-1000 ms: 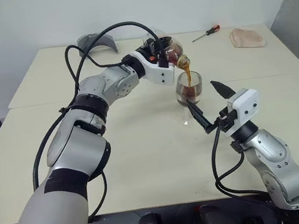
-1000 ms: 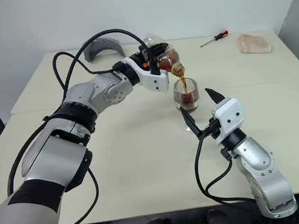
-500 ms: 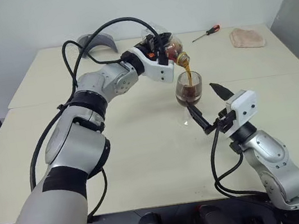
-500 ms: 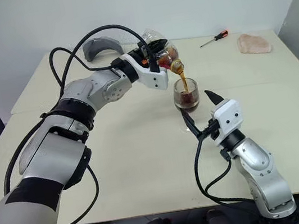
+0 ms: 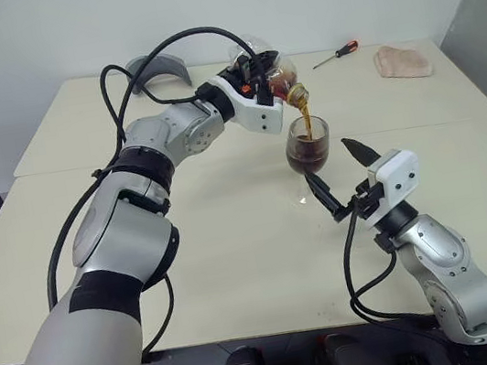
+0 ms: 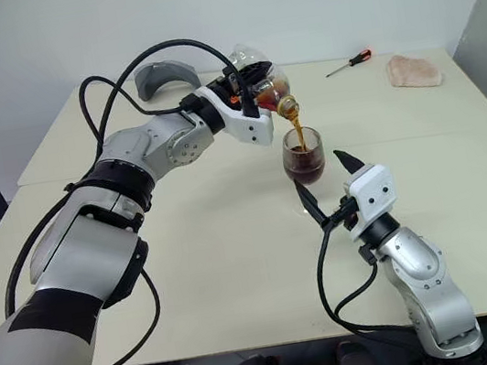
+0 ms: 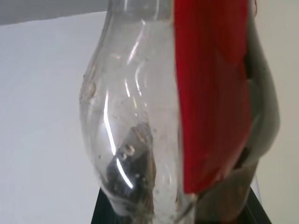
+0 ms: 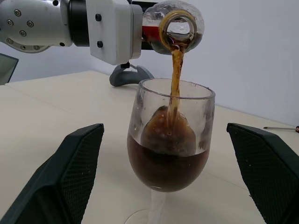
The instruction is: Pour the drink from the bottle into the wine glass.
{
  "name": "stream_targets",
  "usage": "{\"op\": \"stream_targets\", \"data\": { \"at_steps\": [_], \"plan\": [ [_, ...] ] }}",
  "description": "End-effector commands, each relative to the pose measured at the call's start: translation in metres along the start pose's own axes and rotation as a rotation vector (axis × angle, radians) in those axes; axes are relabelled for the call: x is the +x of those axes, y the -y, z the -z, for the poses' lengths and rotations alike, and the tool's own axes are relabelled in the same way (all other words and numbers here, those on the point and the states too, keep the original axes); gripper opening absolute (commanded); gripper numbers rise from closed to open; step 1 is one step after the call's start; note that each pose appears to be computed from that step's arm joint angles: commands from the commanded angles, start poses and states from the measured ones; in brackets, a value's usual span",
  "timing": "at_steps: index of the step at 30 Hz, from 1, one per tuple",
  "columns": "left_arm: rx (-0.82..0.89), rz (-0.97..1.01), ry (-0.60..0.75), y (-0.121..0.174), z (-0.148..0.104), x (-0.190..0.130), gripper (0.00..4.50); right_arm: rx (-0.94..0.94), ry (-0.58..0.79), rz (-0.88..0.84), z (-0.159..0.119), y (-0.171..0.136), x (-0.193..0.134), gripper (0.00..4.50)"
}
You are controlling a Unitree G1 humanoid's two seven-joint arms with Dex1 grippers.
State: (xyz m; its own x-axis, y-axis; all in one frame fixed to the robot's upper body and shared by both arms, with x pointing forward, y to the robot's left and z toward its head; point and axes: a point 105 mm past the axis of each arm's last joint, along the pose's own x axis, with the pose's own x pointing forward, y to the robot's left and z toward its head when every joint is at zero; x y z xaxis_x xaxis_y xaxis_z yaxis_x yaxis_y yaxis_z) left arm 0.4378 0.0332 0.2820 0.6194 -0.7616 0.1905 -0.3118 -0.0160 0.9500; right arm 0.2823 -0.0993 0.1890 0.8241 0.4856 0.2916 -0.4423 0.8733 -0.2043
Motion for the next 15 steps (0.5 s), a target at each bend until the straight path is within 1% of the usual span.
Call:
{"op": "stream_targets", "data": {
  "at_steps": [1,5,10,15],
  "plan": [
    [0.0,-0.061,-0.006,-0.022,0.003,0.004,0.79,-0.012,0.044,-0.007,-0.011,-0.001,0.0,4.5],
    [-0.087,-0.054,-0.009,-0.019,0.001,0.004,0.79,-0.016,0.045,-0.007,-0.011,0.0,0.0,4.5],
    [-0.196,-0.042,0.021,-0.011,-0.008,0.004,0.79,-0.016,0.047,-0.014,-0.012,-0.001,0.001,4.5],
    [-0.355,-0.044,0.029,-0.008,-0.013,0.004,0.79,-0.019,0.043,-0.046,-0.012,-0.004,0.002,4.5]
  ]
}}
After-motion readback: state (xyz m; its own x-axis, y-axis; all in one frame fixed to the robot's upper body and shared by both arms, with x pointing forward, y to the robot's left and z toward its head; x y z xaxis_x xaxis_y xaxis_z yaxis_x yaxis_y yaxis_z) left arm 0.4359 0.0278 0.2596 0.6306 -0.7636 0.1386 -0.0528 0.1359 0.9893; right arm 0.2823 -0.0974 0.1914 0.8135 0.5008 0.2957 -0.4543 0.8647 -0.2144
